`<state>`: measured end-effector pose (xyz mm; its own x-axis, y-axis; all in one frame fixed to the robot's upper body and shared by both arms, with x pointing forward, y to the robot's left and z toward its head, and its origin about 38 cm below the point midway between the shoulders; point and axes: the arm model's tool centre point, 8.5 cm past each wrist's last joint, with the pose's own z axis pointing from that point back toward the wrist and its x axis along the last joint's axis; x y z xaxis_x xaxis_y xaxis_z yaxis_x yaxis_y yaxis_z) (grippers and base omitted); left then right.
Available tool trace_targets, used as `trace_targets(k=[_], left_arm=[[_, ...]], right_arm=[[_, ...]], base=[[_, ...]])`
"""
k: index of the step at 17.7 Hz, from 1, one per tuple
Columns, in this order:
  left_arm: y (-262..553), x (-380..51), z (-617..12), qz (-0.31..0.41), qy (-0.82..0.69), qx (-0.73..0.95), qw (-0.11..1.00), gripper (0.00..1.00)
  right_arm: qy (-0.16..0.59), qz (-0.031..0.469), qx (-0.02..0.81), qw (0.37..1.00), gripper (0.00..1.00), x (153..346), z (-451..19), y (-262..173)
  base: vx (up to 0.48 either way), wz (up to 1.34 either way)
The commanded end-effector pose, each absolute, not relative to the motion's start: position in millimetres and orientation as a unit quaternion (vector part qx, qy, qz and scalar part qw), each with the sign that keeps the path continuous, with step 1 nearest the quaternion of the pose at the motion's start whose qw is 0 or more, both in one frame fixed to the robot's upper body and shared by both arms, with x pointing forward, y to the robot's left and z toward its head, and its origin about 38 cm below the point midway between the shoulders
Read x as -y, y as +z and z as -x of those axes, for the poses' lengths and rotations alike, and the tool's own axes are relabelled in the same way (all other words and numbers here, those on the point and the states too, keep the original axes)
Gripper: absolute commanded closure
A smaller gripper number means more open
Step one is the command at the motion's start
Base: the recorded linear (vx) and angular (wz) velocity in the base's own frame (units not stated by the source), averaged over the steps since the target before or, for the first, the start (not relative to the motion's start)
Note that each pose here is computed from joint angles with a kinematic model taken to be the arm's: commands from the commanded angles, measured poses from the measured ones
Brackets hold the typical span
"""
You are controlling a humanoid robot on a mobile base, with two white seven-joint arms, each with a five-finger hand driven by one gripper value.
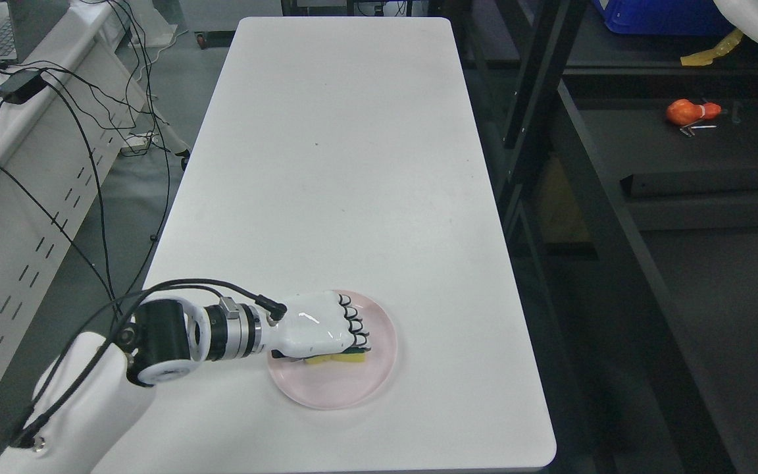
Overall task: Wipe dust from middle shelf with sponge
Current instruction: 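Lower the left hand onto the green-and-yellow sponge and grasp it, then lift the sponge off the plate with the left hand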
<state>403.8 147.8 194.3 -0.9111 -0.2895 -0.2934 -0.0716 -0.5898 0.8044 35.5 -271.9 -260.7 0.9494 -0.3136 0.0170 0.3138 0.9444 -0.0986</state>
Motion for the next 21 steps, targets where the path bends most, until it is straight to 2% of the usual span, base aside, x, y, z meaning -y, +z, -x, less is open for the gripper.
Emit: trace_targets(k=[1,5,8,10,13,17,19,21], left_arm=[[206.8,-144.4,-411.7,-0.209,-0.846,0.483,0.082,0.48],[228.0,-150.7,-416.3,-0.205,-0.806,0.544,0.111,0.66],[251.5,-162.0,-416.1,-0.175,-0.757,0.616,0.131,0.83],[264.5,-173.9,-414.9,-0.13,-0.702,0.681,0.16,0.94],[279.8,-198.0,-416.6,-0.069,-0.594,0.767,0.234,0.98],[297.3,-230.4,-429.7,0.055,-0.332,0.872,0.356,0.98],[296.4,-265.3,-432.2,0.065,-0.239,0.884,0.396,0.98],[284.1,-281.9,-431.2,0.073,-0.155,0.892,0.419,0.97]], right_arm=[[-0.159,0.059,0.01,0.986,0.0,284.4,-41.4,-259.5],[-0.159,0.059,0.01,0.986,0.0,284.4,-41.4,-259.5],[-0.16,0.059,0.01,0.985,0.0,284.4,-41.4,-259.5],[-0.16,0.059,0.01,0.985,0.0,284.4,-41.4,-259.5],[-0.16,0.059,0.01,0.985,0.0,284.4,-41.4,-259.5],[-0.16,0.059,0.01,0.985,0.0,284.4,-41.4,-259.5],[-0.16,0.059,0.01,0.985,0.0,284.4,-41.4,-259.5],[-0.16,0.059,0.01,0.985,0.0,284.4,-41.4,-259.5]], base=[[0.0,0.0],[0.0,0.0],[0.0,0.0],[0.0,0.0],[0.0,0.0],[-0.029,0.0],[-0.062,0.0],[-0.099,0.0]])
